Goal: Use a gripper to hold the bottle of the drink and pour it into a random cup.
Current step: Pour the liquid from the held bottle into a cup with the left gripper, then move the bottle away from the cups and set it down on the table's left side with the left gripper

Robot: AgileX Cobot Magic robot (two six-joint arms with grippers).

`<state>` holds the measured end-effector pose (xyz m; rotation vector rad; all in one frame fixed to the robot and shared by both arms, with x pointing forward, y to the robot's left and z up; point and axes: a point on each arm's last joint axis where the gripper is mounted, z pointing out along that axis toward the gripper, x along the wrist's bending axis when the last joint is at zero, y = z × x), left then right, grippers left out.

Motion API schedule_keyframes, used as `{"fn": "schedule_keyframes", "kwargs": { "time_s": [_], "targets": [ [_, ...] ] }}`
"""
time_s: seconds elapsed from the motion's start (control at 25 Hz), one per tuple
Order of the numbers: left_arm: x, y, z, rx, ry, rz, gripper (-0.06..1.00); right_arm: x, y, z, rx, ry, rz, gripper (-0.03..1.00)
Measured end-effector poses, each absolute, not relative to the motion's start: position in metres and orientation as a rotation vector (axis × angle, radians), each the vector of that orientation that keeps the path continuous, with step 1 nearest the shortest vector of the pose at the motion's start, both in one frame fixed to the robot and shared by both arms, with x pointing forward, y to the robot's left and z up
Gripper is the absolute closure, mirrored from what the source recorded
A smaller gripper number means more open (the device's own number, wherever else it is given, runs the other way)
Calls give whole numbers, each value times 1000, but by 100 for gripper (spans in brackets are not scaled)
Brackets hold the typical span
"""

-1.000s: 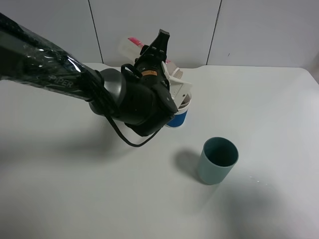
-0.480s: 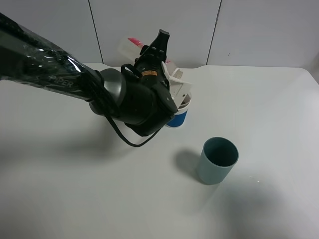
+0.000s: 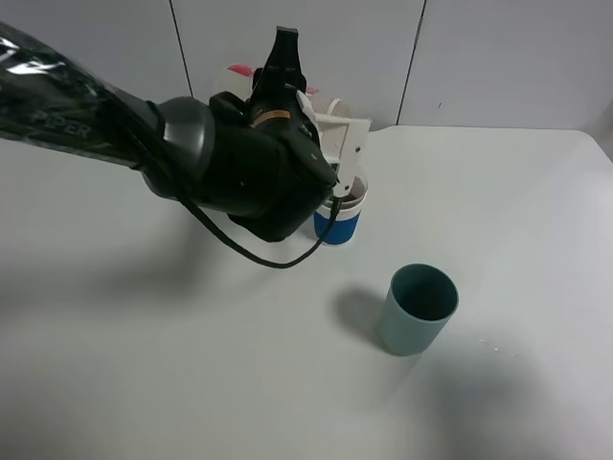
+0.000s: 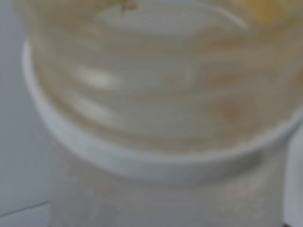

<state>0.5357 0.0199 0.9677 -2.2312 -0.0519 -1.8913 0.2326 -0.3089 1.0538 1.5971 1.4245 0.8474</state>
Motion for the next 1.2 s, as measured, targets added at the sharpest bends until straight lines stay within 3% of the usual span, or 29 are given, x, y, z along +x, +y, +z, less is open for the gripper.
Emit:
{"fn": "schedule_keyframes", "kwargs": {
  "time_s": [0.8,1.2],
  "targets": [
    [521,36,1045,-2904,-1000,-1895,58,233,-309,1054,1597,1425,847,33],
    [511,84,1042,-3159,-1391,-1674,58,233,-309,1054,1597,1425,847,33]
  ]
}}
